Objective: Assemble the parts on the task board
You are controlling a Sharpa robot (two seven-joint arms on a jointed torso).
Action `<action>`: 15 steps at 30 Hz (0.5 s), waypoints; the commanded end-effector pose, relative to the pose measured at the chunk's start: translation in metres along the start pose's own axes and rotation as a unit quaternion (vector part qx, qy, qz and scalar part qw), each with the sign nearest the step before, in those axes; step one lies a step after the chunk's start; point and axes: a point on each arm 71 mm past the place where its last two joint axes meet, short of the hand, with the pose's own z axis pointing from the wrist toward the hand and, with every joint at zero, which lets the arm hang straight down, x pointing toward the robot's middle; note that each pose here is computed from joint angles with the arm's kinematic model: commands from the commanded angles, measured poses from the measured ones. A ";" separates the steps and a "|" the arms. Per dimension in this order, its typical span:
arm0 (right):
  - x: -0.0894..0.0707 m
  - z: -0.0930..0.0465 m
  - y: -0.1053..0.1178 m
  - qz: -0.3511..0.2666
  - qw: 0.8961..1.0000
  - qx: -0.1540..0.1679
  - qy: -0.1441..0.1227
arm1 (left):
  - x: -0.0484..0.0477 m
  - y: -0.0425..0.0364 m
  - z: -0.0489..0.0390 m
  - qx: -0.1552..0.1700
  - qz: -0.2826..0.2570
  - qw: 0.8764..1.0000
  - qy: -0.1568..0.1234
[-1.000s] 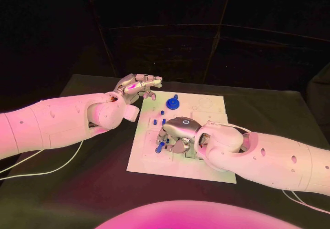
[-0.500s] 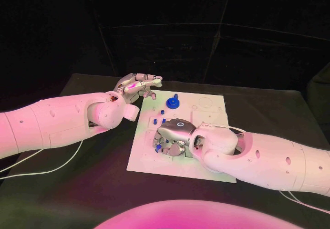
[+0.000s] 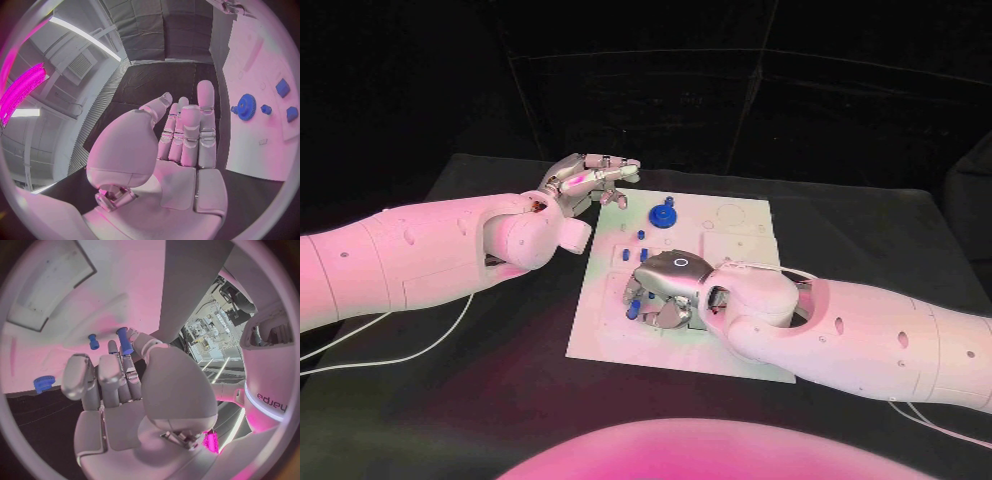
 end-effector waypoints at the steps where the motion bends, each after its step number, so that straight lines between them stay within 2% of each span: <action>1: -0.004 0.000 0.000 -0.003 1.000 0.002 -0.023 | 0.0013 -0.0012 0.0001 0.002 -0.001 1.000 0.007; 9: -0.013 -0.009 -0.004 0.015 0.996 -0.004 -0.087 | 0.0006 -0.0009 -0.0006 -0.001 -0.003 1.000 0.009; 11: -0.016 -0.016 -0.007 0.026 0.994 -0.004 -0.109 | 0.0001 -0.0008 -0.0008 -0.002 -0.003 1.000 0.009; 15: -0.020 -0.030 -0.014 0.040 0.991 0.003 -0.126 | -0.0002 -0.0008 -0.0009 -0.002 -0.003 1.000 0.009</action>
